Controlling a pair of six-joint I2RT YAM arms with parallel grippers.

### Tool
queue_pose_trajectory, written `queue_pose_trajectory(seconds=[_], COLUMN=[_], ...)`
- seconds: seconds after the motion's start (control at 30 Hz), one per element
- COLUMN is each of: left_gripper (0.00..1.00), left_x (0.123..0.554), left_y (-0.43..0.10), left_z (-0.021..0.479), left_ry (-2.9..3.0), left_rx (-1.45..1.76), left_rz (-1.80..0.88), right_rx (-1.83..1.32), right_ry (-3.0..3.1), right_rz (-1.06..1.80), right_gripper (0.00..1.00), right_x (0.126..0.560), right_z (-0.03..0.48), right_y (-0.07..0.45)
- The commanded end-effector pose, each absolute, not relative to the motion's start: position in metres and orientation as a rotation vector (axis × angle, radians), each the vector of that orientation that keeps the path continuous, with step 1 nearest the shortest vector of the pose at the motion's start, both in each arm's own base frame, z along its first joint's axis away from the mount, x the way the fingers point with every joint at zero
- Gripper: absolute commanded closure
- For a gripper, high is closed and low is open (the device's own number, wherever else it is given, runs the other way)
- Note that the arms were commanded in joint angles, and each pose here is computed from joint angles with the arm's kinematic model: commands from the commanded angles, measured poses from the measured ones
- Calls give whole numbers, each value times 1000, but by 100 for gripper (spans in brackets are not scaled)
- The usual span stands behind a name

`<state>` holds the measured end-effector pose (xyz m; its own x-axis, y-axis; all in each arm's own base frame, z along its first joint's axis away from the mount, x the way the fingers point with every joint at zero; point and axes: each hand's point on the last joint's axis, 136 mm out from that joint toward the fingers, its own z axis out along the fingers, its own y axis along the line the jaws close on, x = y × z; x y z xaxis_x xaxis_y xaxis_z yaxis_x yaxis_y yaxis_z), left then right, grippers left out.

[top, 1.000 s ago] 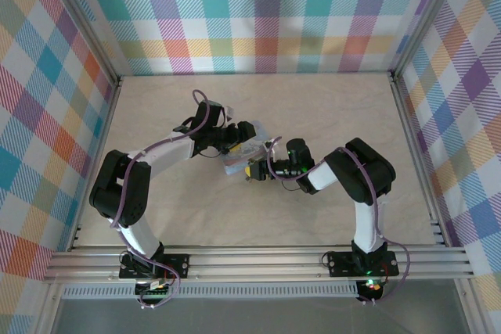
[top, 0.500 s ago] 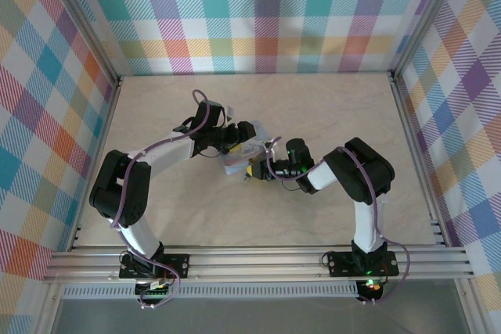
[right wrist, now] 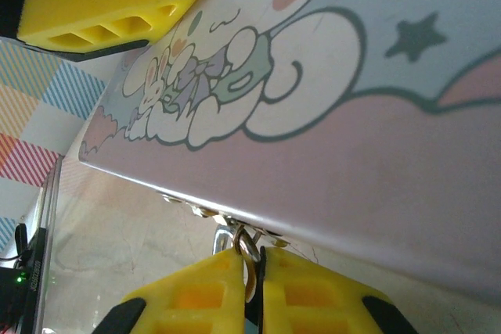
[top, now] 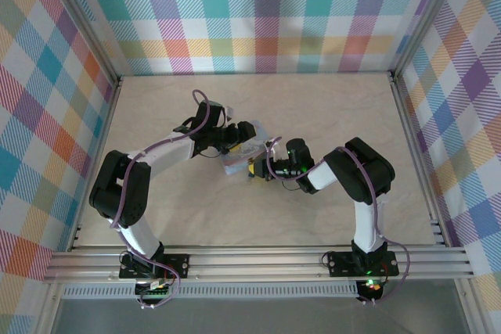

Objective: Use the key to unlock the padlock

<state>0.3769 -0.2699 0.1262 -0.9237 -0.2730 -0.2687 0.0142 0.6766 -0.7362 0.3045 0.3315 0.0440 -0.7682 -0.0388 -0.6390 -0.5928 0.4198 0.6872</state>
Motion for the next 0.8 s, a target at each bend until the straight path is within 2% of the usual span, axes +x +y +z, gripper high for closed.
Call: queue_pose_trajectory(seconds=[0.0, 0.77], left_gripper=[22, 22], left_x=[359, 344], left_y=[-270, -262], left_z=[109, 100], left_ry=[2613, 2636], left_rx=[-215, -222], left_rz=[-1091, -1056], right_rx=[-511, -314], right_ry=[2237, 2207], right_rz=[1370, 1355], right_gripper=[91, 95], right_x=[287, 304], right_z=[27, 49], right_y=[327, 312])
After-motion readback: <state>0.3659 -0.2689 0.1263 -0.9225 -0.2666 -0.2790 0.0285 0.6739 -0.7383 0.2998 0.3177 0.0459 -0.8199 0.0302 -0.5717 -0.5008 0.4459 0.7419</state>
